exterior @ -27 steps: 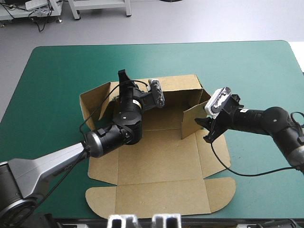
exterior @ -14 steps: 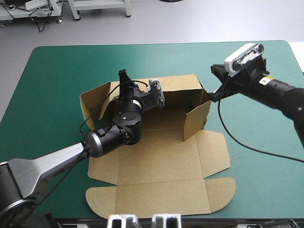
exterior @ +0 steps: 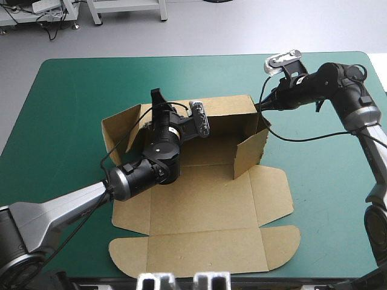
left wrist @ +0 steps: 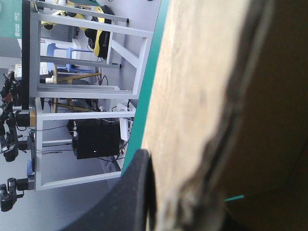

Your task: Fold the box

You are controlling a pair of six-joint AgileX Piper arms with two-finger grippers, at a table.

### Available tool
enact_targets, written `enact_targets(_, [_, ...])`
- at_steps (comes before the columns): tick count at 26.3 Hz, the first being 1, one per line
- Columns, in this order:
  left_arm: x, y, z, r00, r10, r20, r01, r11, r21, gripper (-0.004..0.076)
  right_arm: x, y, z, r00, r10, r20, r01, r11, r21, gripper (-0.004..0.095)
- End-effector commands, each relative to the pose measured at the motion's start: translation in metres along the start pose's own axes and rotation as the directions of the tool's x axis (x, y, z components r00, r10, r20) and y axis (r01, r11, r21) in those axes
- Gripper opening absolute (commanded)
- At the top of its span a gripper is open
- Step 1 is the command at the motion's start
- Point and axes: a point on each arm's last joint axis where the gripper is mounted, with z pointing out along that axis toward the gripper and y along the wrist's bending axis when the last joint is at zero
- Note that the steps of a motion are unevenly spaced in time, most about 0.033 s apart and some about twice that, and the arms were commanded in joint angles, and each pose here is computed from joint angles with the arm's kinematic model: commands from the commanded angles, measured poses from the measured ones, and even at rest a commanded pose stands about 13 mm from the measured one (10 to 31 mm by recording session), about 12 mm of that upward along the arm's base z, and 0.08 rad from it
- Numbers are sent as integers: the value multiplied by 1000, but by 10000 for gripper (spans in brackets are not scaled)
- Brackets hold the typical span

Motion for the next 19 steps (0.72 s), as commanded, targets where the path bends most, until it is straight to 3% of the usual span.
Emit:
enact_targets(1, [0,18,-13,997,-62,39,63,998,-30,14,-11,4,-22,996,18,88,-19,1000,4,-18])
enact_targets(6, [-1,17,-13,997,-65,43,66,998,-25,14,1,13,-22,999,11,-47,-15,996,-87,-17])
enact_targets(10, [-1,17,-13,997,-66,44,67,998,-19,14,7,23,-24,994,-41,-103,19,979,-201,-18])
enact_targets(19, [0,17,-13,997,-69,33,70,997,-19,14,21,31,-36,990,-112,-82,91,970,-224,-18])
